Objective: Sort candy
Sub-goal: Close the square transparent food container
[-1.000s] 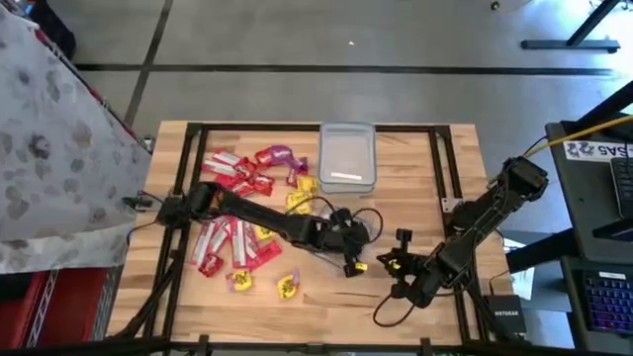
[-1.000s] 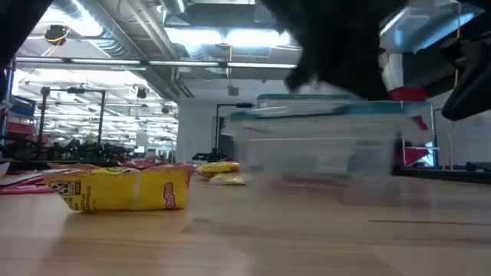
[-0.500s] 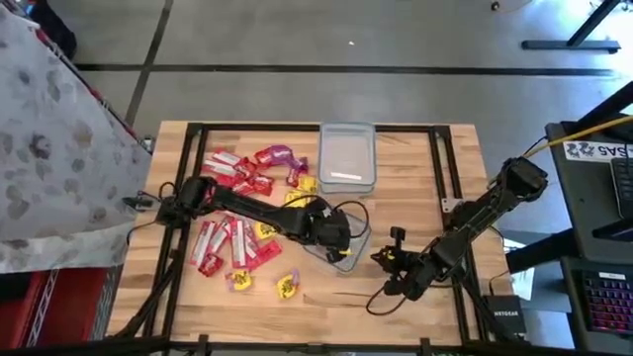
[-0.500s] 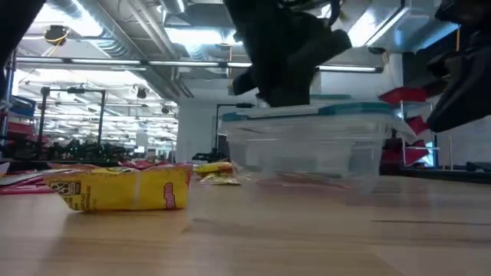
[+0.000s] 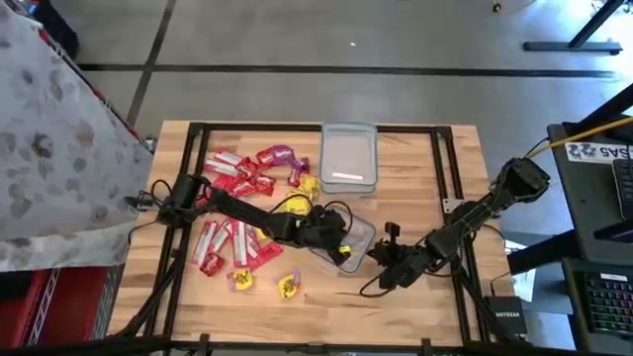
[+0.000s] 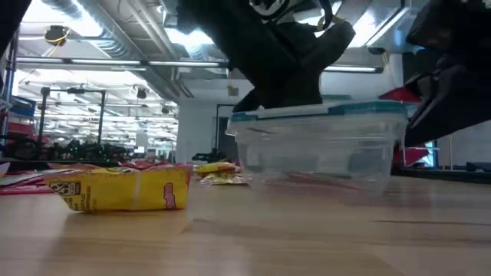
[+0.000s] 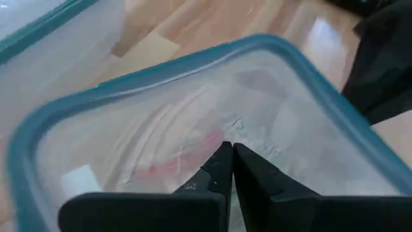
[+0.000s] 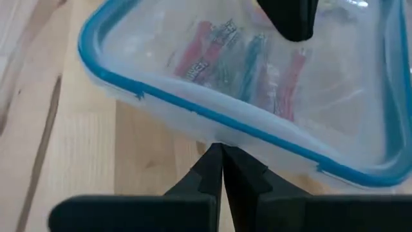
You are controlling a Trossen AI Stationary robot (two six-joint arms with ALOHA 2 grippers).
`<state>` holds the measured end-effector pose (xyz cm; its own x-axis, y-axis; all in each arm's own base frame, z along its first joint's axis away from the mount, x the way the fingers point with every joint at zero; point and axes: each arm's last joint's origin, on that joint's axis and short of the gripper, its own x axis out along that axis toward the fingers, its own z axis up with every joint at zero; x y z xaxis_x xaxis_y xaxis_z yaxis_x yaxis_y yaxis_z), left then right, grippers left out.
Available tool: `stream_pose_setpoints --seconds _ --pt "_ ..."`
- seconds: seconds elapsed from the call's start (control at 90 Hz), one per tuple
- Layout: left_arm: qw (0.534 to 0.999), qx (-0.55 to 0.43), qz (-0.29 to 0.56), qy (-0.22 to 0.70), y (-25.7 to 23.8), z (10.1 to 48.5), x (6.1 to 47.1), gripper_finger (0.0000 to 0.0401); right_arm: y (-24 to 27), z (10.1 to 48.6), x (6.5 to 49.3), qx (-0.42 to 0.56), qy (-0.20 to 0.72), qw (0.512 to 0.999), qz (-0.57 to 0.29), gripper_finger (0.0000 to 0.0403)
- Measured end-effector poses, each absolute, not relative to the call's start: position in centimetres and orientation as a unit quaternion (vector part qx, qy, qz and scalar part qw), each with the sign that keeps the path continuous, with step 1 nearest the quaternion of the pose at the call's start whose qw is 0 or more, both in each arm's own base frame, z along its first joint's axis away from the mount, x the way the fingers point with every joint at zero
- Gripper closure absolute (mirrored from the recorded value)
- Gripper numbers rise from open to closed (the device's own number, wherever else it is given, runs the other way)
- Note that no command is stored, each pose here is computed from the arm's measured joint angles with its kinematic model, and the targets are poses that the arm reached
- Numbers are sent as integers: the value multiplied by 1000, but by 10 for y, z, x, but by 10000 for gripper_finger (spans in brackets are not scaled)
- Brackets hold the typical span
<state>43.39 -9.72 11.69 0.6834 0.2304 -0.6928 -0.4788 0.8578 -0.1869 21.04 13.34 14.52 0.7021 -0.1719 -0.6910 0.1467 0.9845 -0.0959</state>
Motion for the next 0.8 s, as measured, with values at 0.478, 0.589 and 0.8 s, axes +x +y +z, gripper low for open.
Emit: stream_pose_setpoints --seconds 0.478,0.589,0.8 --pt "932 -216 161 243 -104 128 442 401 158 198 198 -64 427 893 -128 403" --pt "951 -173 148 210 -106 152 444 401 179 214 195 -67 411 906 -78 403" --pt "972 -116 142 148 -107 225 445 401 209 221 204 -16 333 942 45 403"
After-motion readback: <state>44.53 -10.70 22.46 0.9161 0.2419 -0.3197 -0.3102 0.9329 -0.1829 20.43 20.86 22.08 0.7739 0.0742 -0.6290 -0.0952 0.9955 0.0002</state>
